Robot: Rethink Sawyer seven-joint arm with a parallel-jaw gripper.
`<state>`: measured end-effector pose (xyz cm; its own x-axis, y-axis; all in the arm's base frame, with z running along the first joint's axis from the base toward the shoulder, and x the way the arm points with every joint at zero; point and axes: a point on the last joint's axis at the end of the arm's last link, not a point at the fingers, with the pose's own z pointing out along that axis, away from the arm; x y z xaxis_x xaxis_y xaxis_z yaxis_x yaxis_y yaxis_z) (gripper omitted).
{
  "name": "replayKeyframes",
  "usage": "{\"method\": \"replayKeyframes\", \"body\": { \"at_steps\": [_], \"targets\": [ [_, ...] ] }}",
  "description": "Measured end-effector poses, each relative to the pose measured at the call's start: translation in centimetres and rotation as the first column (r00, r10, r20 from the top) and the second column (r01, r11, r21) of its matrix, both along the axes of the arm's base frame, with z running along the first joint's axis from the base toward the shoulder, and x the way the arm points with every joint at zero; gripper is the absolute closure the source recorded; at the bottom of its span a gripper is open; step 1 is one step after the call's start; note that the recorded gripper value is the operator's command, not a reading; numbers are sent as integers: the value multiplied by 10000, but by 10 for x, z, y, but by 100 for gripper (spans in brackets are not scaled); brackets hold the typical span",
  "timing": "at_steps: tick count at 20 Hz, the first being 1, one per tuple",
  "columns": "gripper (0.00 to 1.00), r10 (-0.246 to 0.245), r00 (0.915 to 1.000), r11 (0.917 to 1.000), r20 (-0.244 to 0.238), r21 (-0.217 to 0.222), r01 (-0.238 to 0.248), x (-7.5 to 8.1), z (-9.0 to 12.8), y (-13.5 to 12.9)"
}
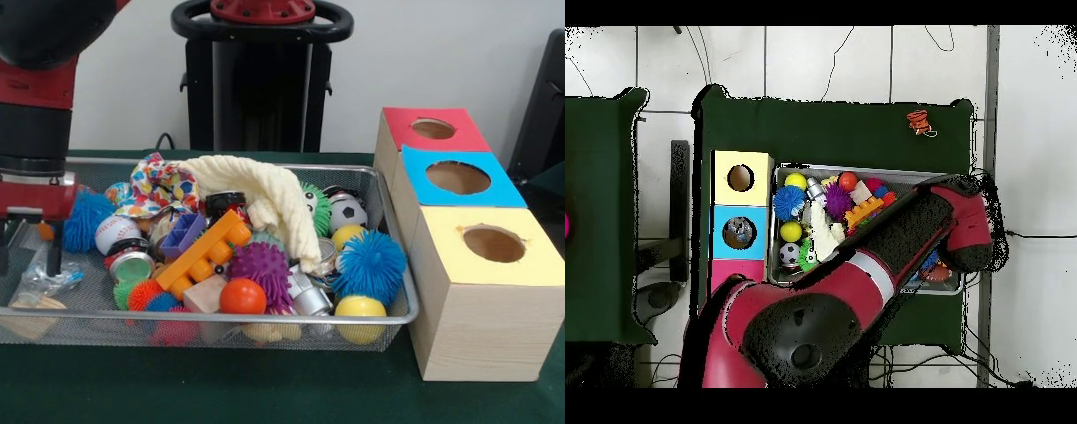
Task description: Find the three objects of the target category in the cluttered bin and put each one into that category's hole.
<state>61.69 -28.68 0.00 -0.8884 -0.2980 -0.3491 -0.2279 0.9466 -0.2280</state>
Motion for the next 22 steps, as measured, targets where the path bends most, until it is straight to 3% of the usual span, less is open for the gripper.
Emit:
{"method": "replayKeyframes", "body": {
  "at_steps": [7, 22],
  "targets": [
    [0, -436, 9987, 9982, 249, 426, 425, -5, -7, 0],
    [0, -673, 9972, 9923, 317, 1061, 636, -6, -30, 15]
  ]
}}
